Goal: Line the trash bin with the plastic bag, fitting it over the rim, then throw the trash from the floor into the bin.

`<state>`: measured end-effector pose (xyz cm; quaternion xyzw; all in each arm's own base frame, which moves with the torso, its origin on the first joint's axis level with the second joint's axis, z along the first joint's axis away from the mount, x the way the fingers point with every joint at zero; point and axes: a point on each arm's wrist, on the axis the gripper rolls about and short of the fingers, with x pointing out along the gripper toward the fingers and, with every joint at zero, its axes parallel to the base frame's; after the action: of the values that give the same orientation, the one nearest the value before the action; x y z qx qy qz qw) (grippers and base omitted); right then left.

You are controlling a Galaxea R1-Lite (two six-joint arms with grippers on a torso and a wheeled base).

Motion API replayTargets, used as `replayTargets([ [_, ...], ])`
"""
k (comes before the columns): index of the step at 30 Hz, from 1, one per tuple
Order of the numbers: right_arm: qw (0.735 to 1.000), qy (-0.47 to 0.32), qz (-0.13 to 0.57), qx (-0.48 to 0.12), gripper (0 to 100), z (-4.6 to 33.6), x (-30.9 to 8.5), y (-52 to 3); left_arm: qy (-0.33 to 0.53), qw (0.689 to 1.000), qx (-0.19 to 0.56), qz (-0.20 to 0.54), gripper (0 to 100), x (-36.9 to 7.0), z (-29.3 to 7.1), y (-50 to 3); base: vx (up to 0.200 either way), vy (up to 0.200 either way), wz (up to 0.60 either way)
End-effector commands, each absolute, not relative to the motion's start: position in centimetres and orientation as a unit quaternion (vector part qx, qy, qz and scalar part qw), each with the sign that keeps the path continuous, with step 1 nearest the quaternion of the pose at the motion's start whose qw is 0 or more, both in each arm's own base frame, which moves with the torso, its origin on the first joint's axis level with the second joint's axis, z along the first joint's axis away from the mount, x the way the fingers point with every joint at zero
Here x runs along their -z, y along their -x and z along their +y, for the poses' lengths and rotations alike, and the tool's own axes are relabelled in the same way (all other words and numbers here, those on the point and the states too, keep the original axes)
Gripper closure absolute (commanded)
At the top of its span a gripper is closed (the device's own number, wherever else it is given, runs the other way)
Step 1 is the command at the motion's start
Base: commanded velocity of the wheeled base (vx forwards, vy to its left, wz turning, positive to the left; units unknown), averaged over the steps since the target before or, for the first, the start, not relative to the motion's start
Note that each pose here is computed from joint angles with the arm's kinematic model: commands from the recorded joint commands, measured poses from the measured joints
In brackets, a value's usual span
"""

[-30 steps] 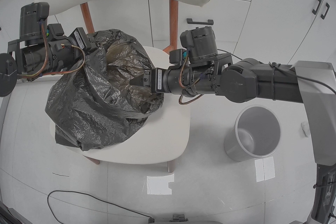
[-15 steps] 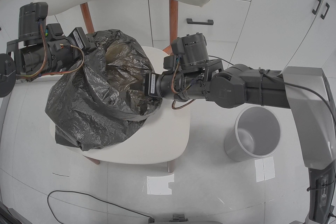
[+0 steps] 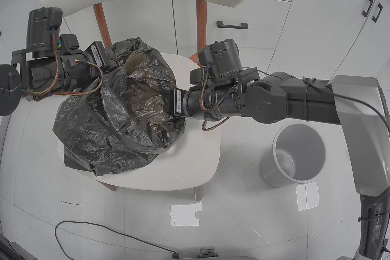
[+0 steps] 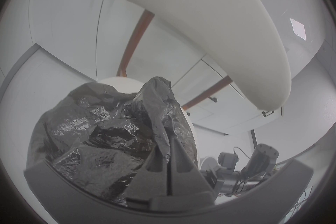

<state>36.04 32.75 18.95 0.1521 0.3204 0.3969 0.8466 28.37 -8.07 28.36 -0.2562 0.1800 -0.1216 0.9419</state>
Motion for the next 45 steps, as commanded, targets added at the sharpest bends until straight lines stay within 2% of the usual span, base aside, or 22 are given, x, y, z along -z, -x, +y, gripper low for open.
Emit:
replayTargets([
  [1,0.845,-0.158,0.314,-0.404,100,31.7,-21.8,-34.8,0.241,0.934,0.142,0.222,100,-28.2,-9.7,-27.3,0.0,0.0,0.0],
  [4,0.813,-0.223,0.319,-0.434,100,29.9,-26.4,-32.7,0.215,0.924,0.164,0.271,100,-28.5,-11.5,-25.9,0.0,0.0,0.0],
  [7,0.779,-0.288,0.318,-0.458,100,28.1,-30.4,-30.8,0.208,0.919,0.189,0.278,100,-29.7,-12.6,-24.8,0.0,0.0,0.0],
  [9,0.77,-0.307,0.318,-0.46,100,27.0,-31.8,-29.9,0.205,0.916,0.202,0.278,100,-30.6,-13.2,-24.3,0.0,0.0,0.0],
  [15,0.775,-0.312,0.317,-0.448,100,23.7,-33.1,-27.6,0.199,0.91,0.249,0.266,100,-33.4,-15.1,-22.8,0.0,0.0,0.0],
  [28,0.792,-0.28,0.32,-0.438,100,18.1,-32.9,-22.2,0.252,0.904,0.279,0.205,100,-36.6,-16.5,-22.5,0.0,0.0,0.0],
  [35,0.799,-0.284,0.316,-0.426,100,17.0,-32.9,-22.0,0.259,0.919,0.246,0.169,100,-36.4,-17.9,-23.4,0.0,0.0,0.0],
  [36,0.801,-0.286,0.314,-0.422,100,16.5,-33.0,-21.9,0.261,0.931,0.209,0.149,100,-36.0,-18.7,-23.9,0.0,0.0,0.0],
  [45,0.801,-0.287,0.325,-0.413,100,15.6,-32.2,-21.1,0.262,0.928,0.221,0.144,100,-36.4,-20.4,-22.3,0.0,0.0,0.0],
])
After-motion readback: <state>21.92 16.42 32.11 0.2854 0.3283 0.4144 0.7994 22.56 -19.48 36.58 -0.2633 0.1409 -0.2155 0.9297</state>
